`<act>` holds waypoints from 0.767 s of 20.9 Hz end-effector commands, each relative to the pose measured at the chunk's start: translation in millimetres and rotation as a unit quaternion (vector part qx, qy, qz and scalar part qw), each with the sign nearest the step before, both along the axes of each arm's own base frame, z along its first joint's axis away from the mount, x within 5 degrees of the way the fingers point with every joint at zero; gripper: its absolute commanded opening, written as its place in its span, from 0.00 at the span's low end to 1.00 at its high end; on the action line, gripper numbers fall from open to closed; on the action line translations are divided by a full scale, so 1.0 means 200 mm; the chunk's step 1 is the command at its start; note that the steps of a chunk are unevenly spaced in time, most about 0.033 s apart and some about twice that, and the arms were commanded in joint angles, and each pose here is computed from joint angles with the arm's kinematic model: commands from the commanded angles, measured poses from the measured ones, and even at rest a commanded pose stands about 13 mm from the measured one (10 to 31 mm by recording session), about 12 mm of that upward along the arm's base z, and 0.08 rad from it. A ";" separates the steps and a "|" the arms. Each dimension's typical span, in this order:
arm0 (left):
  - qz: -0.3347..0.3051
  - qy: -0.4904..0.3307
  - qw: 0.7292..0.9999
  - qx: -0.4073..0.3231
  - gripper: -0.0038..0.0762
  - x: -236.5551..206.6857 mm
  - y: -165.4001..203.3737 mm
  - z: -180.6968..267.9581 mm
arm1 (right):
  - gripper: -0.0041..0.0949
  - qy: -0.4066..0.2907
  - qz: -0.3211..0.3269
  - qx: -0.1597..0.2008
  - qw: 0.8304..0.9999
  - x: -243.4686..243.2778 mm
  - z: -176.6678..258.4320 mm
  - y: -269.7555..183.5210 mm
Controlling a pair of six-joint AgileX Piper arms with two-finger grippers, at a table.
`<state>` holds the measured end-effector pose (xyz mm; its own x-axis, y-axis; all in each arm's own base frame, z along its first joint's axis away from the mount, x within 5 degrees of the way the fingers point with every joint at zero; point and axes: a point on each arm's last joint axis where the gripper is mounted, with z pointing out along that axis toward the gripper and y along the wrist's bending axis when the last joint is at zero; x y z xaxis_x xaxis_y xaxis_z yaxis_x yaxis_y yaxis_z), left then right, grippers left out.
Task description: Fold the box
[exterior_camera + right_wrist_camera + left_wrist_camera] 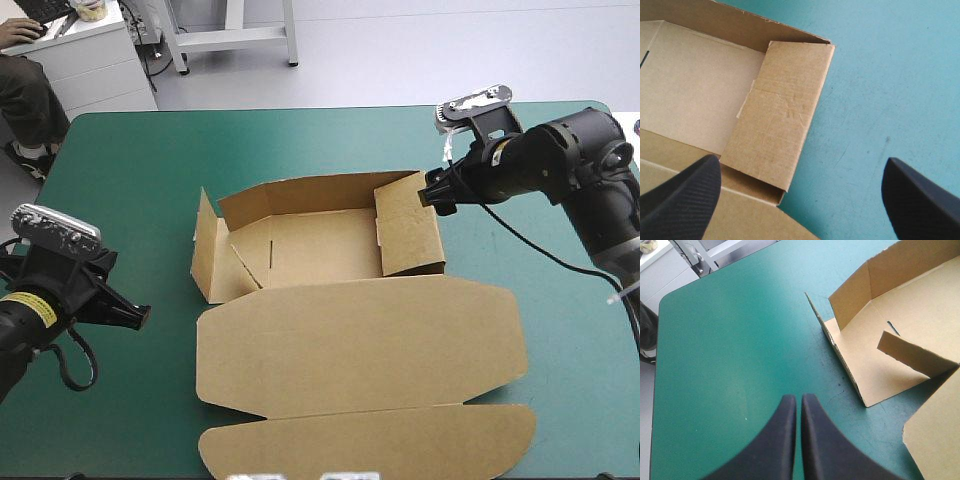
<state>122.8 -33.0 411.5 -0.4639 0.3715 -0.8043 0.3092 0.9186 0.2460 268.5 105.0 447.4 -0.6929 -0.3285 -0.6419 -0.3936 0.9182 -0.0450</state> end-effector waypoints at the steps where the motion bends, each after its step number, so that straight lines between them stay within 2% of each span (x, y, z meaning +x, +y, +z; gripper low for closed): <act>1: -0.005 -0.044 0.999 -0.017 0.06 0.00 0.00 0.06 | 0.86 -0.032 -0.001 0.004 0.999 -0.06 0.09 -0.03; 9: 0.029 -0.008 0.999 -0.044 0.06 0.00 0.01 0.02 | 0.86 0.044 -0.025 0.029 0.998 0.07 -0.07 0.04; 16: 0.037 0.016 0.998 -0.047 0.06 0.01 0.00 -0.05 | 0.86 0.137 -0.052 -0.026 0.989 0.41 -0.49 0.15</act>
